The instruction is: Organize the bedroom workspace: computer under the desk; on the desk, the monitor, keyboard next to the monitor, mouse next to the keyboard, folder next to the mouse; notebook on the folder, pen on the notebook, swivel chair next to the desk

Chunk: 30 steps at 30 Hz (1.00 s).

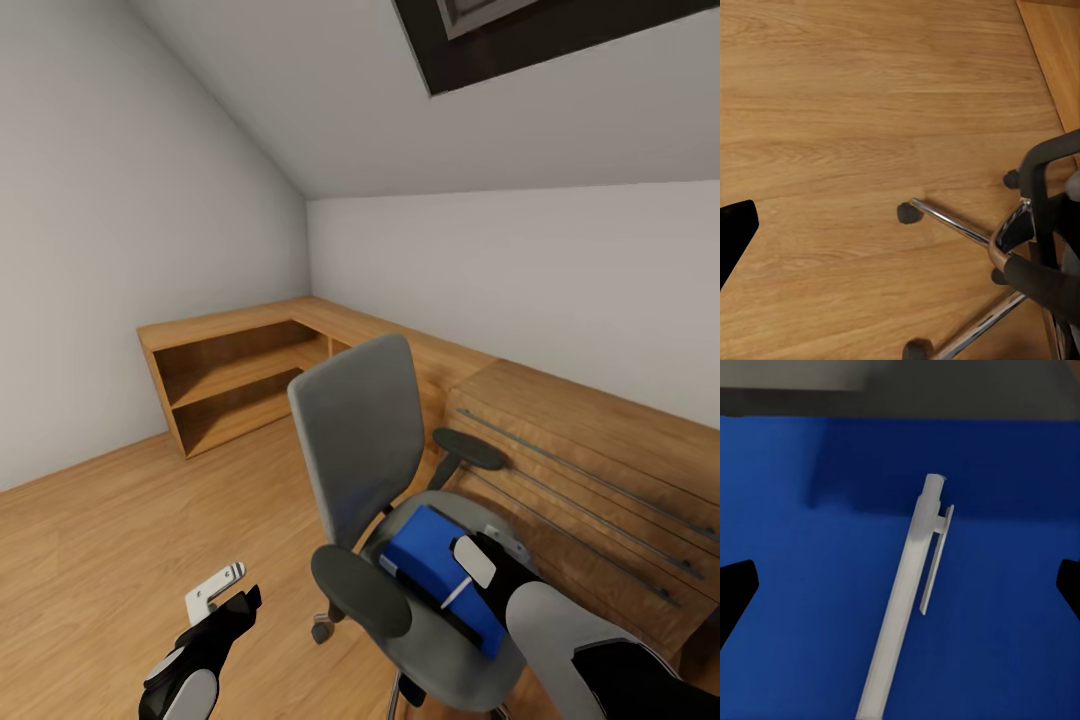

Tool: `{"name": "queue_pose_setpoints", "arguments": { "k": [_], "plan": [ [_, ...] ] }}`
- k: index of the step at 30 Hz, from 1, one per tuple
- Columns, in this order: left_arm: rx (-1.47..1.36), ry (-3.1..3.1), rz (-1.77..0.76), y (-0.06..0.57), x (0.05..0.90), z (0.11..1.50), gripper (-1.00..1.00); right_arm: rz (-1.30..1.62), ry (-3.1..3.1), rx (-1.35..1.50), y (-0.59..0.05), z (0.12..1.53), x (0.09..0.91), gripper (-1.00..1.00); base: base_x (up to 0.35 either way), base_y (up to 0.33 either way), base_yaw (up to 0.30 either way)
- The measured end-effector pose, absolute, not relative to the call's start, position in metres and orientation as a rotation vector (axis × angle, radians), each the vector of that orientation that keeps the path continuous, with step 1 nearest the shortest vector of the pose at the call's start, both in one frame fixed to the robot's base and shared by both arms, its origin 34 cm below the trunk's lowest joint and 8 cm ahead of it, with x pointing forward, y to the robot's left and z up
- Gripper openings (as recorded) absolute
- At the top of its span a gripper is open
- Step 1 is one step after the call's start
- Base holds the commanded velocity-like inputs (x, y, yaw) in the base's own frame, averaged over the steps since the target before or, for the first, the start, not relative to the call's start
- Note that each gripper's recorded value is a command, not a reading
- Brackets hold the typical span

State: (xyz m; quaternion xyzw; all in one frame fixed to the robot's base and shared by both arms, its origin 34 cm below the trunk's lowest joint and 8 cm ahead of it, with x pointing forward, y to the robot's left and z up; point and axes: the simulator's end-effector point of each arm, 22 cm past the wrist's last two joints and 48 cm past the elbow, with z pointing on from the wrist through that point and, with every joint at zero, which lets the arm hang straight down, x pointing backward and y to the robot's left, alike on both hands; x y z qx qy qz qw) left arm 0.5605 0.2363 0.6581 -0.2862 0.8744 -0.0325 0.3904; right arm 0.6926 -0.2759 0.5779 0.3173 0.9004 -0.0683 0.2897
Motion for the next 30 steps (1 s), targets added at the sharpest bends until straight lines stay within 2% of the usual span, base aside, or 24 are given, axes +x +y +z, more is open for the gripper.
{"name": "queue_pose_setpoints", "arguments": {
  "k": [30],
  "plan": [
    [-0.728,2.222,-0.082,0.236,0.558,0.64,1.0,-0.185,2.402,0.844,-0.276,0.561,0.69,1.0,0.0,0.0,0.0]
  ]
}}
